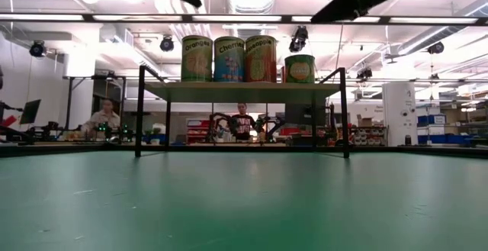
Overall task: Pick and place cans onto a shelf
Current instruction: Adjust the canned goods on the shelf
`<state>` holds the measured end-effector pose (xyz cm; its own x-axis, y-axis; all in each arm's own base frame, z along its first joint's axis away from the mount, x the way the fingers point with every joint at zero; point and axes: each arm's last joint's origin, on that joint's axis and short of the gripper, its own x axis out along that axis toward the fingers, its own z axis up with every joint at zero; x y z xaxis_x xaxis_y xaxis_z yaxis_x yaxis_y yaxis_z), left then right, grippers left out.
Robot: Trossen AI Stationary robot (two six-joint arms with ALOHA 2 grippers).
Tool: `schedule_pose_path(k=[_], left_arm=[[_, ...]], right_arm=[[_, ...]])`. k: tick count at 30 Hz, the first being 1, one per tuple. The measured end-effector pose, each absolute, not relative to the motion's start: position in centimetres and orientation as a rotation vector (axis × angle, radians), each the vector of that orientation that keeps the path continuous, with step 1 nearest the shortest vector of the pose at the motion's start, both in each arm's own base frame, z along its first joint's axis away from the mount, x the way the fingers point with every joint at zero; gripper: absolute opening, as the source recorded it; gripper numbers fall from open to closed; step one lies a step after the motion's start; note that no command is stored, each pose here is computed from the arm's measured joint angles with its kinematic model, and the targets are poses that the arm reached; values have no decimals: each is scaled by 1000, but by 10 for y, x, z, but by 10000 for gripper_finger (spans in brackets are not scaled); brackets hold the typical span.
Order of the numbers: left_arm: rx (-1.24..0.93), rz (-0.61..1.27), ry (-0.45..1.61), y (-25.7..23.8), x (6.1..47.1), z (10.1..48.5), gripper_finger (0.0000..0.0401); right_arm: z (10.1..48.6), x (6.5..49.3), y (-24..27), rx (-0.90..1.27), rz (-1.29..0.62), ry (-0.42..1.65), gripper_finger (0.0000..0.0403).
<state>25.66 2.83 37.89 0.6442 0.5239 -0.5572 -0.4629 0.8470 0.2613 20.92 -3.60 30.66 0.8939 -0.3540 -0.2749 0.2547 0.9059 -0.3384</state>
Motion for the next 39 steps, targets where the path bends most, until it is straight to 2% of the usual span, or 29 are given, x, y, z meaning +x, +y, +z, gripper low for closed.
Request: schedule_pose_path(k=[12,39], left_arm=[[118,651,870,61,277,348,0],[53,696,906,64,270,343,0]], right_arm=[[303,213,-37,-336,-319,362,13],[301,212,-37,-347,-315,384,13]])
